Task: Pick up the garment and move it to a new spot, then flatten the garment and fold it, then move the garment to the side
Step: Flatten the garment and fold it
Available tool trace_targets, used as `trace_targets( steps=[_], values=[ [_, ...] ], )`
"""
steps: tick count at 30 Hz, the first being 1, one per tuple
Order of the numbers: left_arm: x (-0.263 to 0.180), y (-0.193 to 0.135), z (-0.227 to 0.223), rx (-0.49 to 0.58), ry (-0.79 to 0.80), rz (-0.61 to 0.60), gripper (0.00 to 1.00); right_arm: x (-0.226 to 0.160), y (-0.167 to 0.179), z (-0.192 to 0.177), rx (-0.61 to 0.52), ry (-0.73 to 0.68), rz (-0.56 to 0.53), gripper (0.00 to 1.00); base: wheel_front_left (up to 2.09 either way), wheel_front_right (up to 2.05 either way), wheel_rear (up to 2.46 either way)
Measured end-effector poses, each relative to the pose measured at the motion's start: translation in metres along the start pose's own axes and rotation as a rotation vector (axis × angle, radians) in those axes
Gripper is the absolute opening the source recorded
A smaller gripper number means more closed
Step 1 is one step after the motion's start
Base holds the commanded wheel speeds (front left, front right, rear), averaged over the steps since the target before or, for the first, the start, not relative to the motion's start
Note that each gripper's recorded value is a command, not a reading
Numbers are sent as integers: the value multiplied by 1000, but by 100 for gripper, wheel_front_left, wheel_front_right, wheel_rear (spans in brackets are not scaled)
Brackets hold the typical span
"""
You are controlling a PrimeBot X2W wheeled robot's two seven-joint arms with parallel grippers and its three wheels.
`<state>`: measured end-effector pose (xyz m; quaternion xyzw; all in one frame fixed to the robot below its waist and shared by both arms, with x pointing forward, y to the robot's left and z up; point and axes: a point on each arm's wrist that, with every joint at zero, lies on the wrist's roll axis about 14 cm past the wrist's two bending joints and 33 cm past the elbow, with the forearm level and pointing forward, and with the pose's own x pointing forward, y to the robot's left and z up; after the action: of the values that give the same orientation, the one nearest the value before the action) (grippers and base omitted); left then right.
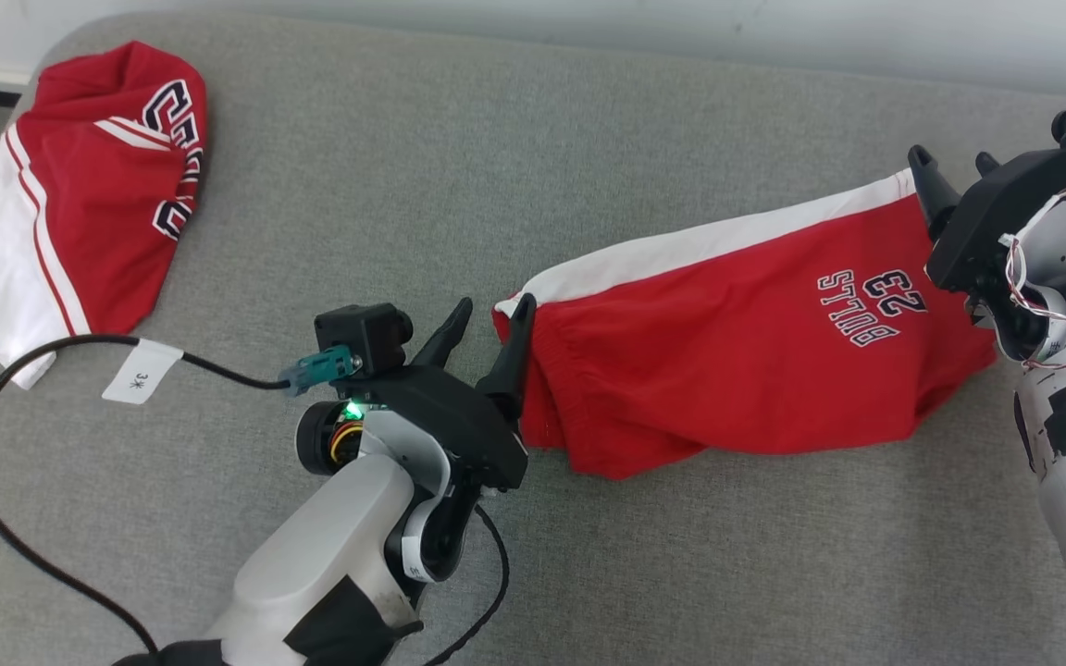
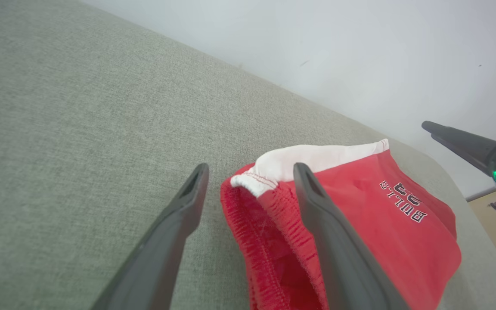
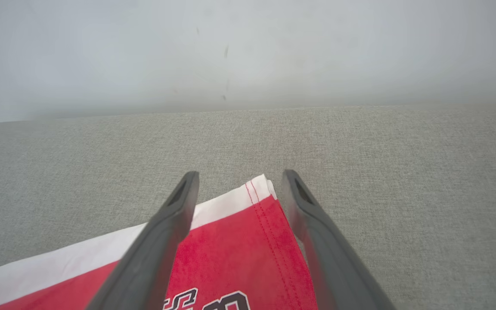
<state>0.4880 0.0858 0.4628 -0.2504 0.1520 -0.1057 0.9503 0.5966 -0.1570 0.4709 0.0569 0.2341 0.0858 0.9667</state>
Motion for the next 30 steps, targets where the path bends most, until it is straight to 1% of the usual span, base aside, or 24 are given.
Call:
trace_targets(
  steps=[3,7,9,12,13,15,19,21,26,30],
  values=[
    [-7,2,11,24,-52,-5,100,-7,1,5,-6,3,1,100,0,0,0],
    [-29,19,26,122,-126,20,100,-23,-8,7,-27,48,-19,100,0,0,0],
    [-41,23,37,158,-172,32,100,-32,-15,2,-16,87,-33,100,0,0,0],
    [-63,22,54,254,-245,25,100,-45,-19,-6,12,133,-41,100,0,0,0],
    [-71,23,56,289,-259,23,100,-49,-20,-8,20,148,-42,100,0,0,0],
    [-87,27,50,316,-268,34,100,-56,-23,-12,43,165,-45,100,0,0,0],
    [-115,41,30,323,-239,60,100,-67,-36,-25,68,208,-74,100,0,0,0],
    [-125,45,26,300,-238,67,100,-68,-40,-32,80,231,-84,100,0,0,0],
    [-150,69,11,295,-202,122,100,-63,-46,-46,104,274,-102,100,0,0,0],
    [-161,77,5,294,-194,154,100,-58,-52,-60,122,321,-124,100,0,0,0]
  ],
)
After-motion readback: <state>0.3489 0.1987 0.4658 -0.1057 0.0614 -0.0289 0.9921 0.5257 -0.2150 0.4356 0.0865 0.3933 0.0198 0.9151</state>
